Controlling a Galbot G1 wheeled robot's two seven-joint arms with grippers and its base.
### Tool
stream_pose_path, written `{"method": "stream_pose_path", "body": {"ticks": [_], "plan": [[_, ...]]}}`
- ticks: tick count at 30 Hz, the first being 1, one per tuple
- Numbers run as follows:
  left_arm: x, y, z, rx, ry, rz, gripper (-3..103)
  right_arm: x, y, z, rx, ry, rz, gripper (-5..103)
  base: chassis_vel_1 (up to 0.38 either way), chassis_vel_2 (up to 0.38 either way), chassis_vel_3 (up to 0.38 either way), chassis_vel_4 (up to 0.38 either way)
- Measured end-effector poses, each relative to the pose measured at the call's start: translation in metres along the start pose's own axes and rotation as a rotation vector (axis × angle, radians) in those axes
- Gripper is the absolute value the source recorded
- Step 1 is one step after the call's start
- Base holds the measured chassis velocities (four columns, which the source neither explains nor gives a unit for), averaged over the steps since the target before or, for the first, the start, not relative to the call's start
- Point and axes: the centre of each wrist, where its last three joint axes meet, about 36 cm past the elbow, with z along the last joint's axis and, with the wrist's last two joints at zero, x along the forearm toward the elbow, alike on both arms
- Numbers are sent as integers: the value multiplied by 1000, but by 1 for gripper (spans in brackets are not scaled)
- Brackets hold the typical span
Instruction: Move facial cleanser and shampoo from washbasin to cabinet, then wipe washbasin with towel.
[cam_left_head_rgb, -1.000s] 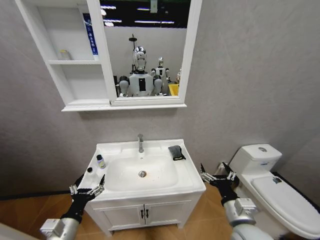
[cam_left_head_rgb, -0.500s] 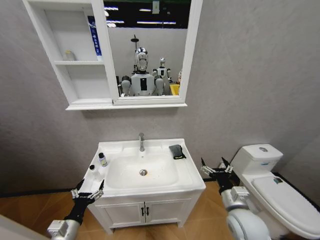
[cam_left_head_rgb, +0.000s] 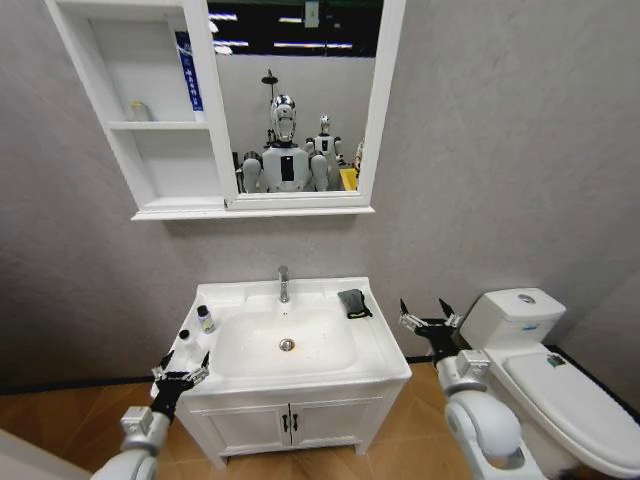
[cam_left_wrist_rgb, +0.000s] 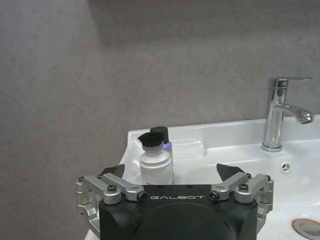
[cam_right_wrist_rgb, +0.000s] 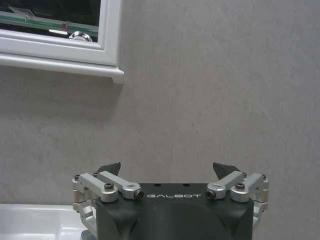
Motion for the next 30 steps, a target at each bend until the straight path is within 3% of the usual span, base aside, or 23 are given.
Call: {"method": "stream_pose_path", "body": {"ticks": [12,30], "plan": [[-22,0,18,34,69,-30,100,4,-4,-11,-5,-21,-2,100,0,0,0,0],[-54,2,8,59,62,-85,101,11,-4,-19,-25,-27,-16,100,0,0,0,0]]}}
